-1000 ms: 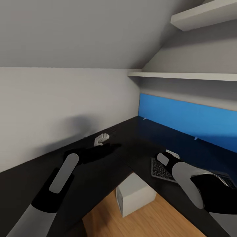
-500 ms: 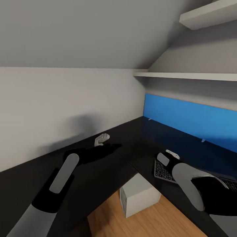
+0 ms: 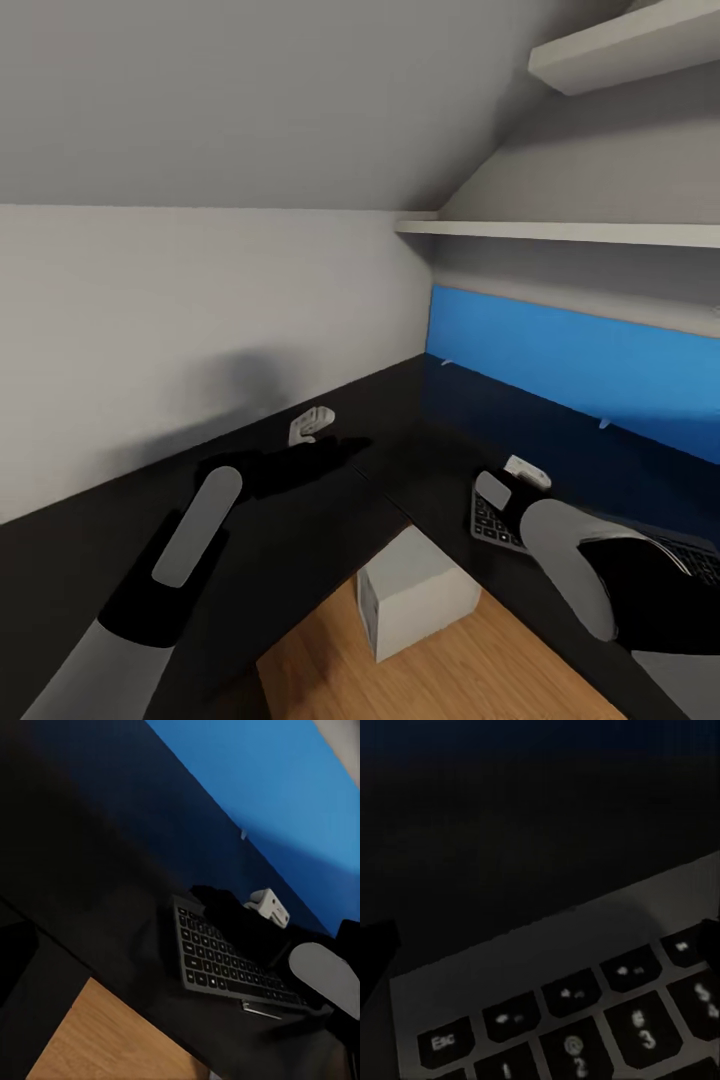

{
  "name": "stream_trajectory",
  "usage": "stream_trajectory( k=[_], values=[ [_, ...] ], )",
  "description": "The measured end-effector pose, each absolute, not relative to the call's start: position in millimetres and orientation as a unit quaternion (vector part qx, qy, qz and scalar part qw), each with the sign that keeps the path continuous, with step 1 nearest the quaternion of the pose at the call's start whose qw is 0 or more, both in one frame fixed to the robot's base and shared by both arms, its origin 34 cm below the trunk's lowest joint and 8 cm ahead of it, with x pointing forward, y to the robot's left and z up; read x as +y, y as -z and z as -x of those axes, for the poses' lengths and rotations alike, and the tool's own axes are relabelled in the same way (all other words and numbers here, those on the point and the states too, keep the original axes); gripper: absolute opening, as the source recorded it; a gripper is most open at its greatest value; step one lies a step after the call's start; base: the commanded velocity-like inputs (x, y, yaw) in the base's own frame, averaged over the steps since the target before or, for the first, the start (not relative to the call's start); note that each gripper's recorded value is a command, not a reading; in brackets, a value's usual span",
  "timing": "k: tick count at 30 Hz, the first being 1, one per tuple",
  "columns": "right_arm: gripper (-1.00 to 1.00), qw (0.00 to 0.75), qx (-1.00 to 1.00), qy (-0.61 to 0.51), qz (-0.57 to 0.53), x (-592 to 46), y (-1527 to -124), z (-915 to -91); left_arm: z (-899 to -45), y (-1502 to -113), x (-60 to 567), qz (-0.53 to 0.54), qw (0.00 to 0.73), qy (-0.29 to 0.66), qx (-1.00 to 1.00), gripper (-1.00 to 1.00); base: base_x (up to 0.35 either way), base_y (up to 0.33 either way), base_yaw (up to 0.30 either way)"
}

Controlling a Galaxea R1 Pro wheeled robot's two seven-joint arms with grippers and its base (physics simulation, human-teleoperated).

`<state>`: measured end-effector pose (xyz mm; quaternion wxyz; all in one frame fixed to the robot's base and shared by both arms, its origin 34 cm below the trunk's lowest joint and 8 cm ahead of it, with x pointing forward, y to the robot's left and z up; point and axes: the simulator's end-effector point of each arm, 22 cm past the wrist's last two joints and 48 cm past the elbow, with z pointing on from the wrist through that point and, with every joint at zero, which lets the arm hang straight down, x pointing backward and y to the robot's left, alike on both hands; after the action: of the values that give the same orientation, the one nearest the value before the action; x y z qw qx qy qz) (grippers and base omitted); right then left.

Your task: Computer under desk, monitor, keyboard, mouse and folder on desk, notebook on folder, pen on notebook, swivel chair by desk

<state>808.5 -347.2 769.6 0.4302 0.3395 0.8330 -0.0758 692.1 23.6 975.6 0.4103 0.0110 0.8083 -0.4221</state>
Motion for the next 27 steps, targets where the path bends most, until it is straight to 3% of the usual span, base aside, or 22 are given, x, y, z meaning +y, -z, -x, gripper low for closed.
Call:
stream_trajectory(
  k=[27],
  values=[
    [1.00,0.458,0.824,0.091,-0.321,-351,-781,-814,-692,-977,23,-0.012,0.411,0.422,0.808,1.00,0.000,0.000,0.000]
  ],
)
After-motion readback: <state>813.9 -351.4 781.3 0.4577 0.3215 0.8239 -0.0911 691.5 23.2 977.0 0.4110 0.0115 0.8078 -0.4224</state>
